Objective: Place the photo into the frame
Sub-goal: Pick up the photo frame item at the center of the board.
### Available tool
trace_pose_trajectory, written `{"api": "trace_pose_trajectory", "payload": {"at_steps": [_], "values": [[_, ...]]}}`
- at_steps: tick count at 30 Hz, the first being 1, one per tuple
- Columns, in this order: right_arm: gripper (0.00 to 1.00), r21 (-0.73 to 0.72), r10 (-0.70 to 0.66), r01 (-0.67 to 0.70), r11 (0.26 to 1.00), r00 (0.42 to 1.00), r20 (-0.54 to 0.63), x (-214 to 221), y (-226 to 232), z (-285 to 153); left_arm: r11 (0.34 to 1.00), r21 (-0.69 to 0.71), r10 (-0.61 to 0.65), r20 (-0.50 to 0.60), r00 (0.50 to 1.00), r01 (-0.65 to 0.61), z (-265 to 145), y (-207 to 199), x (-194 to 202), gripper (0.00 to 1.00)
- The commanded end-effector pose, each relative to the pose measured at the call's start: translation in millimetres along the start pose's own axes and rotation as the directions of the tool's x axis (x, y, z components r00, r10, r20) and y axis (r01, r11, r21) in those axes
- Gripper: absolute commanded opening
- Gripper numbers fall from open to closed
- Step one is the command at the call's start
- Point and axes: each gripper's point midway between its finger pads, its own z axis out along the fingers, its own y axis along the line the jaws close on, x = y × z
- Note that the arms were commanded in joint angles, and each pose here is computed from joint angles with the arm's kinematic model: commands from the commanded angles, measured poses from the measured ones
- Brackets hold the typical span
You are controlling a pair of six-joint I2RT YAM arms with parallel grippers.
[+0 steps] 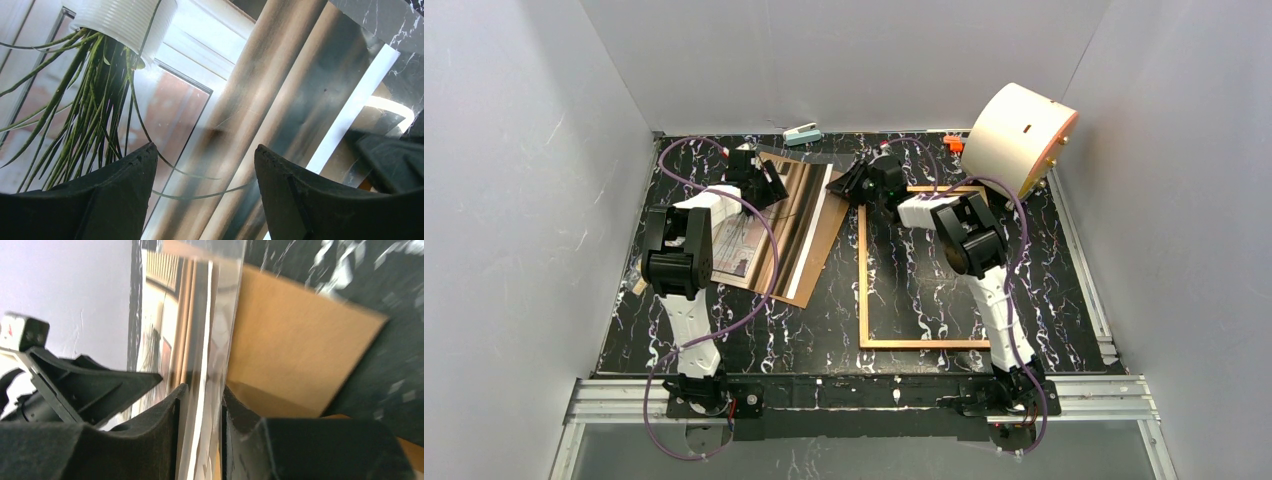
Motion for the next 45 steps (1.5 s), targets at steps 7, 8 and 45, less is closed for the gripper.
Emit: {"api": "trace_pose_trajectory", "payload": {"at_steps": [7, 8, 45], "values": [[0.29, 0.102, -0.036, 0.044, 0.994, 0.996, -0.076, 51.2, 15.0, -9.6, 0.996, -0.091, -0.013, -0.143, 0.990, 0.000, -4.9, 21.5, 39.3, 0.70], [0.27, 0.107, -0.045, 0.053, 0.993, 0.996, -0.071, 48.5, 16.6, -9.2, 0.996, -0.087, -0.011, -0.138, 0.990, -0.001, -7.1, 19.4, 36.2, 0.70], [0.01, 0.149, -0.126, 0.163, 0.975, 0.965, -0.229, 19.1, 111.3, -78.2, 0.999, -0.031, 0.033, 0.033, 0.999, -0.032, -84.9, -21.0, -53.7, 0.82]]}}
